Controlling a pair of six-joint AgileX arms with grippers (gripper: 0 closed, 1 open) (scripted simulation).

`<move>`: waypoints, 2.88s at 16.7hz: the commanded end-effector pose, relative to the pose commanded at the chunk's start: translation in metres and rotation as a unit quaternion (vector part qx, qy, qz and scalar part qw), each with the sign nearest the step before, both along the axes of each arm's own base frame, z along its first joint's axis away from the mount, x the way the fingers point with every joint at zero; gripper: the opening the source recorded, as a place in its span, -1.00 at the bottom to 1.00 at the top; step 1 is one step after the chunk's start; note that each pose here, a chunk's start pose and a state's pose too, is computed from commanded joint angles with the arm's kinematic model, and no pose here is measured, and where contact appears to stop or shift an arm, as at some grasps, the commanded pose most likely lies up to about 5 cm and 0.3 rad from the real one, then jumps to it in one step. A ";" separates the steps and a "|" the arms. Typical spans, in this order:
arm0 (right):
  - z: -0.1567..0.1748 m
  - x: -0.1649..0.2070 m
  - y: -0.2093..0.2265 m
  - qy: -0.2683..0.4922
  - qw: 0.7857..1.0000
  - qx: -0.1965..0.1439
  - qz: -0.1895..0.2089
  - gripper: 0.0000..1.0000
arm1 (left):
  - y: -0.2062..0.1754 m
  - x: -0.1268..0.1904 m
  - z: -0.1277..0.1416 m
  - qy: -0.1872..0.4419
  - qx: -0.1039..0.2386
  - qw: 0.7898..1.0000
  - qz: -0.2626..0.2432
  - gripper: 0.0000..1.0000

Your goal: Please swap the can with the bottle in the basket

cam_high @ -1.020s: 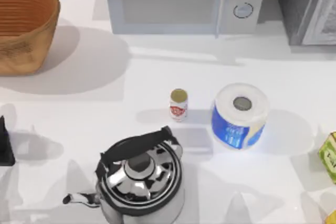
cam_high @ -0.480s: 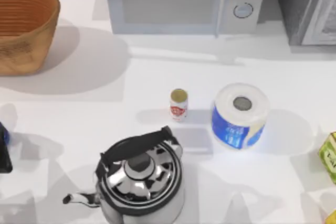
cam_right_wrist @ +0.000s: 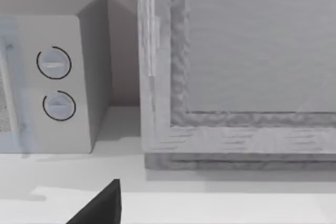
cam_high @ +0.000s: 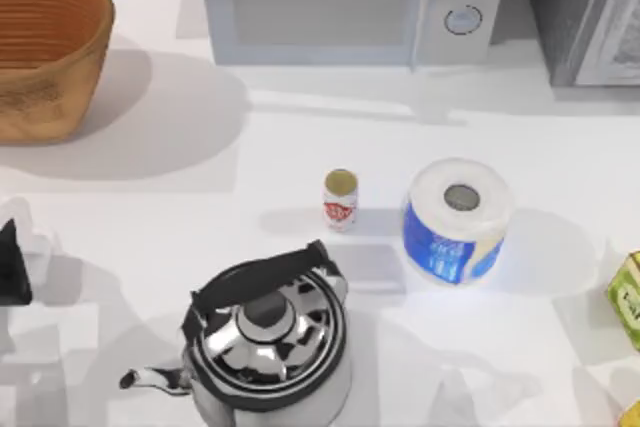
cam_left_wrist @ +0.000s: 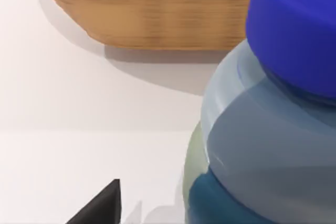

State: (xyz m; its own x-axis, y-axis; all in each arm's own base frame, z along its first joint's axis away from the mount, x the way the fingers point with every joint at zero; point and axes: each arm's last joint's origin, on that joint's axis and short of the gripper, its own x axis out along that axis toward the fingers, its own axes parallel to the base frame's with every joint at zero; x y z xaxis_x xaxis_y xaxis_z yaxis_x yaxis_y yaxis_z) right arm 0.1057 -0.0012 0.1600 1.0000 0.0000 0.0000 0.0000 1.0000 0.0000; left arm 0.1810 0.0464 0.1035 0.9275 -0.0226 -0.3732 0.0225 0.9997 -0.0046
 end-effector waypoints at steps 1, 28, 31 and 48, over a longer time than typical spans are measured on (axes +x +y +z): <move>0.000 0.000 0.000 0.000 1.000 0.000 0.000 1.00 | 0.000 0.006 -0.001 0.000 0.000 1.000 0.000 1.00; 0.000 0.000 0.000 0.000 1.000 0.000 0.000 1.00 | 0.002 0.033 -0.024 0.004 0.000 1.000 0.001 -1.00; 0.000 0.000 0.000 0.000 1.000 0.000 0.000 1.00 | 0.002 0.033 -0.024 0.004 0.000 1.000 0.001 -1.00; 0.000 0.000 0.000 0.000 1.000 0.000 0.000 1.00 | 0.091 0.106 0.105 -0.020 0.021 0.986 0.163 -1.00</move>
